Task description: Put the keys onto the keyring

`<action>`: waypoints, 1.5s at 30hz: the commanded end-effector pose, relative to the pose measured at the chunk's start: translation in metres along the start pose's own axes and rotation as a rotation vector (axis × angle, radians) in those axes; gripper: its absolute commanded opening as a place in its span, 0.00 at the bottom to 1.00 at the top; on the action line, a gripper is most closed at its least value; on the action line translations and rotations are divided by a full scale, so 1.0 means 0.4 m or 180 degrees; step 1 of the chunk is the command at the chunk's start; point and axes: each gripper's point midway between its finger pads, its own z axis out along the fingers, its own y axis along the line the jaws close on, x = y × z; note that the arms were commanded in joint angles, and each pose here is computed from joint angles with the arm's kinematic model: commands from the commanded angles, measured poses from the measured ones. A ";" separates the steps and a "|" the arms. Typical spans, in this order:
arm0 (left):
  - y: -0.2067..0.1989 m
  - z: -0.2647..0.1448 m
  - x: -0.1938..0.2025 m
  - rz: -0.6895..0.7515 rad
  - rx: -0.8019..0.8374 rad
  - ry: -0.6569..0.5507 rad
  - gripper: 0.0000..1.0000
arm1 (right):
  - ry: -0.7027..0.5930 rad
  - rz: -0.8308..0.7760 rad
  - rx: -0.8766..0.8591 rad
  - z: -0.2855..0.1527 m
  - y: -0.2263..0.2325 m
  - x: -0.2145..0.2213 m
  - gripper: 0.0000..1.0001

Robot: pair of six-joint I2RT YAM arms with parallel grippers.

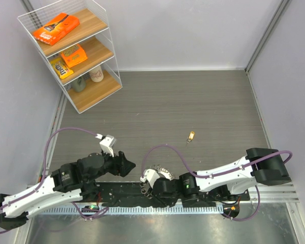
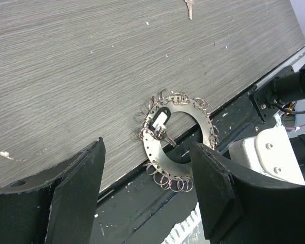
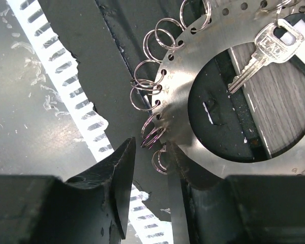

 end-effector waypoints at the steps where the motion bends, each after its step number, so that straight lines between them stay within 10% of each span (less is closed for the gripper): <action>1: -0.034 -0.005 -0.036 -0.0021 0.0136 -0.0120 0.74 | -0.0209 0.0024 0.0021 -0.006 0.017 -0.050 0.34; 16: -0.043 0.001 -0.035 -0.0049 0.0167 -0.0094 0.74 | -0.0268 -0.0043 0.0039 -0.003 0.014 -0.050 0.06; 28: -0.061 -0.004 -0.034 -0.0051 0.0289 -0.0066 0.74 | -0.0569 -0.0145 0.0101 -0.047 -0.002 -0.098 0.06; 45: -0.366 -0.138 -0.027 0.0743 0.2720 0.0031 0.74 | -0.1136 -0.0603 -0.0633 -0.270 0.068 -0.186 0.06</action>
